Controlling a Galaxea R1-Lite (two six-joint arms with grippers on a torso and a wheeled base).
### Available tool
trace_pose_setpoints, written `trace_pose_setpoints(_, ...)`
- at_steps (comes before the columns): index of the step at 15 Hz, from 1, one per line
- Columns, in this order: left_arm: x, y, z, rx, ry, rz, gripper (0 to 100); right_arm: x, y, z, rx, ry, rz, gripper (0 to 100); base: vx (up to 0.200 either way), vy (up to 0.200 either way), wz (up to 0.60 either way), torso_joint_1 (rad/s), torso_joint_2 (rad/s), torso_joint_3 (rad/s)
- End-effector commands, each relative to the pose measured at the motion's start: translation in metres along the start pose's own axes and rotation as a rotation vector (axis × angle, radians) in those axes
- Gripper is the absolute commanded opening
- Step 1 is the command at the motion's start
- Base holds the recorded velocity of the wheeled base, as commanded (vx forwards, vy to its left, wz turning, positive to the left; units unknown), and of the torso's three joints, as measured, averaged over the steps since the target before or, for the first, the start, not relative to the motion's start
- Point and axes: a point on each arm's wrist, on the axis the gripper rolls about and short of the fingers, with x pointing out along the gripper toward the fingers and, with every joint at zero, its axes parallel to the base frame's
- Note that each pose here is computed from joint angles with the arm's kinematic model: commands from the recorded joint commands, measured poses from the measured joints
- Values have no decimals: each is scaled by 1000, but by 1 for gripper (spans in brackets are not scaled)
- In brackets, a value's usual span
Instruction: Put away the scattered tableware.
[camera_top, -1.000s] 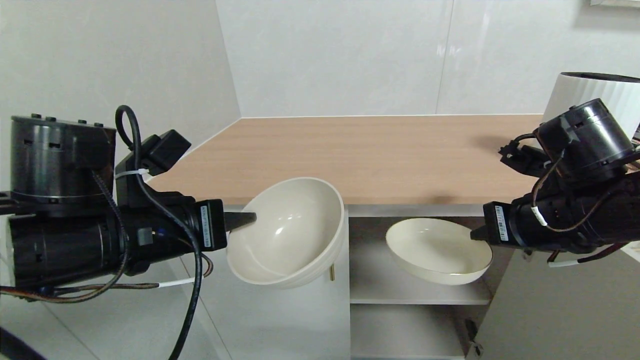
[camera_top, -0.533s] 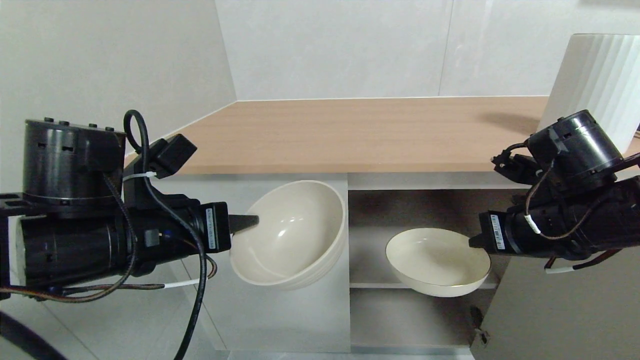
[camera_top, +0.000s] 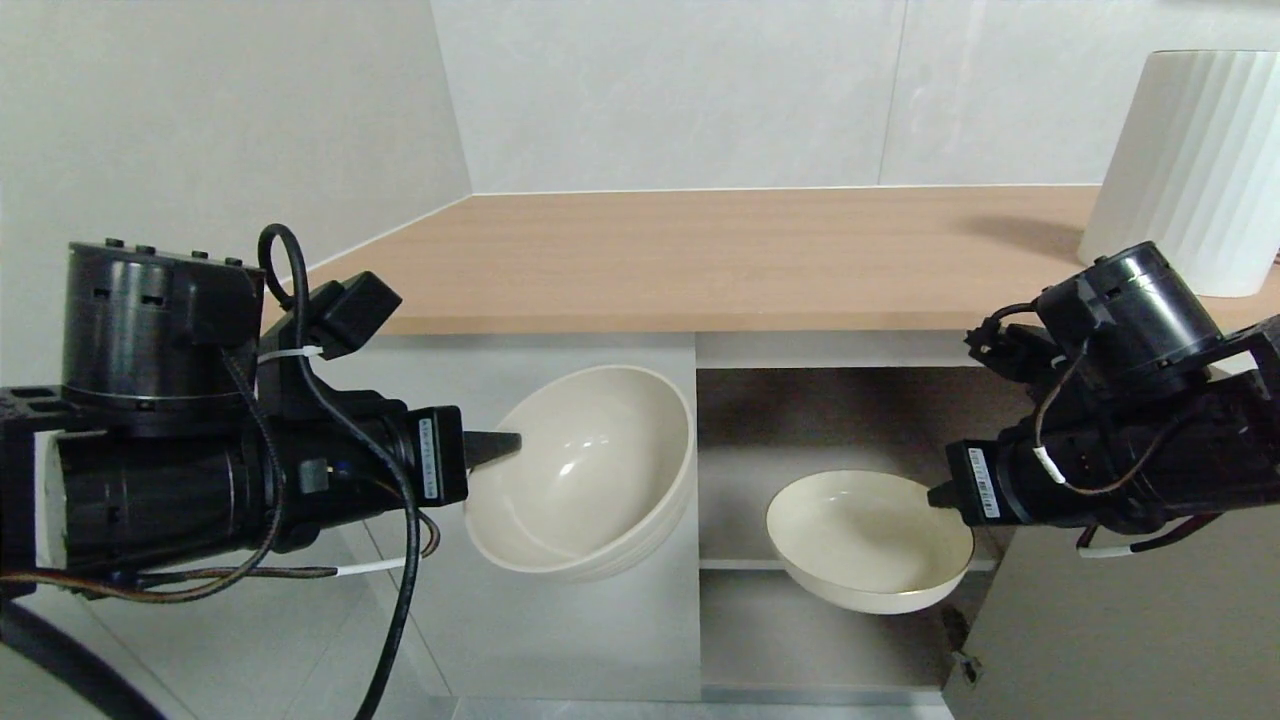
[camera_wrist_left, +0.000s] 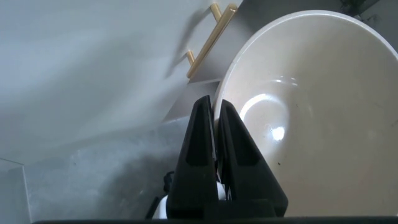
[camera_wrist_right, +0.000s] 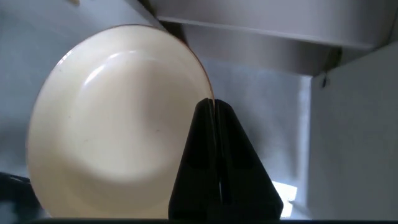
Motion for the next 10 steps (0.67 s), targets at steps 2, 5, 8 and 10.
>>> trace_pose_setpoints(2,2,1,-1,0,9,2,0,30,9,-31,-164,74,22,0,0,0,0,0,0,0)
trace_pose_setpoints(5,4,-1,-4,8,22,-5,0,67,13,-46,-189,143,10,0,0,0,0,0,0,0)
trace_pose_setpoints(8,5,0,-7,25,32,-4,0,91,19,-58,-217,222,-4,0,0,0,0,0,0,0)
trace_pose_setpoints(10,5,0,-7,25,32,-4,0,116,20,-58,-199,201,-7,0,0,0,0,0,0,0)
